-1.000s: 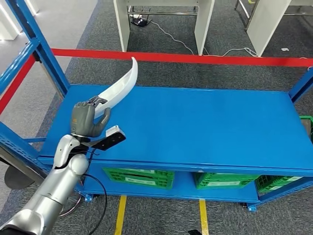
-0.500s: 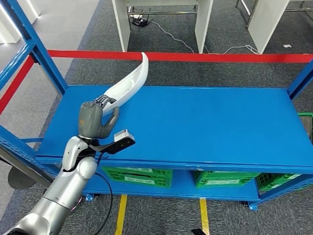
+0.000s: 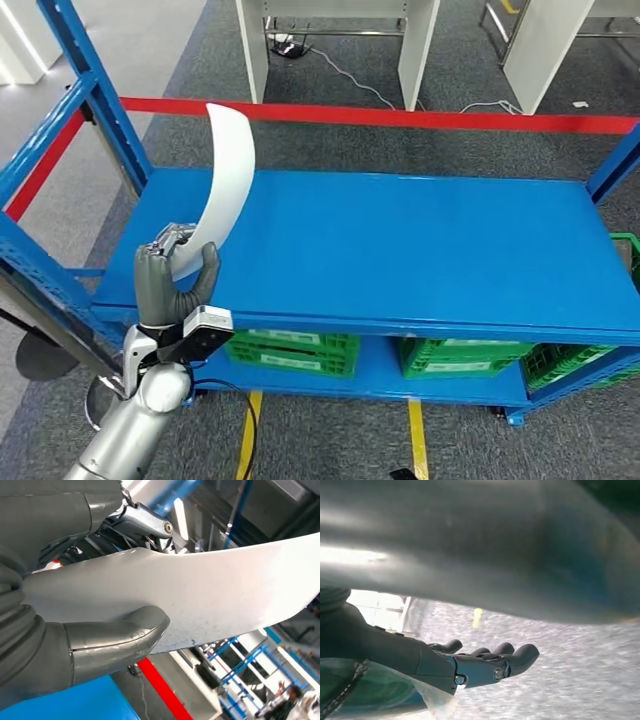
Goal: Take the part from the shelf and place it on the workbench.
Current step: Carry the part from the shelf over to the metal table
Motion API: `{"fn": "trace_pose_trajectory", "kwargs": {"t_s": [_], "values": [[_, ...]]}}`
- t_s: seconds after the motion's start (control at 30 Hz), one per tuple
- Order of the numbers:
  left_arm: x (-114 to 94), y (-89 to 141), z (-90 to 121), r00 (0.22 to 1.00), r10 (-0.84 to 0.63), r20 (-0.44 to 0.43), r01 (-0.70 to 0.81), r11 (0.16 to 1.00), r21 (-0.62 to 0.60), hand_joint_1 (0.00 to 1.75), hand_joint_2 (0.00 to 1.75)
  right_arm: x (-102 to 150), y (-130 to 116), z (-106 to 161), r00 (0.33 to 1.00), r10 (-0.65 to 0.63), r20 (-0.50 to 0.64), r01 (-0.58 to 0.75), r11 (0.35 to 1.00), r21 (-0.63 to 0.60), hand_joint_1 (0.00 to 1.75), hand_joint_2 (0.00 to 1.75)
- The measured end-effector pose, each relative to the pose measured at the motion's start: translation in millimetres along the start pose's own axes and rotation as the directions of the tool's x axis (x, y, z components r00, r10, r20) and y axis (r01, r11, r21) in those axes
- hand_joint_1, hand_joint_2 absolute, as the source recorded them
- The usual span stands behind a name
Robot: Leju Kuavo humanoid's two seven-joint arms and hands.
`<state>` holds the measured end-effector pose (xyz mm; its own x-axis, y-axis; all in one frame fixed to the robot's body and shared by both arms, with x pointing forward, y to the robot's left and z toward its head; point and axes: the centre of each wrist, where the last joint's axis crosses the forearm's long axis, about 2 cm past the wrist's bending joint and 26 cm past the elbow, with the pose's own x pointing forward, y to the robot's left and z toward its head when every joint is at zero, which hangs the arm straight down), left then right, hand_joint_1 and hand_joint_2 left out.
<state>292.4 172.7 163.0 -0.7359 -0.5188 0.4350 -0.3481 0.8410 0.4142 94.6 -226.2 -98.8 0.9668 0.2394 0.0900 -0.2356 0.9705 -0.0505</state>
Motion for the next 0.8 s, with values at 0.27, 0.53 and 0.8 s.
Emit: {"fn": "trace_pose_trajectory", "kwargs": {"t_s": [0.27,0.53,0.8], "values": [[10,7,22,0.998,0.04,-0.053,-0.038,0.998,0.048,1.75,1.75,-30,-6,-4,0.998,0.009,-0.059,-0.011,0.999,-0.036,0.0,0.0],[14,12,17,0.998,0.053,-0.032,-0.05,0.996,0.072,1.75,1.75,-27,-5,-4,0.999,0.004,-0.045,-0.006,0.999,-0.036,0.0,0.0],[14,13,18,0.998,0.055,-0.035,-0.052,0.996,0.076,1.75,1.75,-27,-5,-4,0.999,0.004,-0.046,-0.005,0.999,-0.035,0.0,0.0]]}}
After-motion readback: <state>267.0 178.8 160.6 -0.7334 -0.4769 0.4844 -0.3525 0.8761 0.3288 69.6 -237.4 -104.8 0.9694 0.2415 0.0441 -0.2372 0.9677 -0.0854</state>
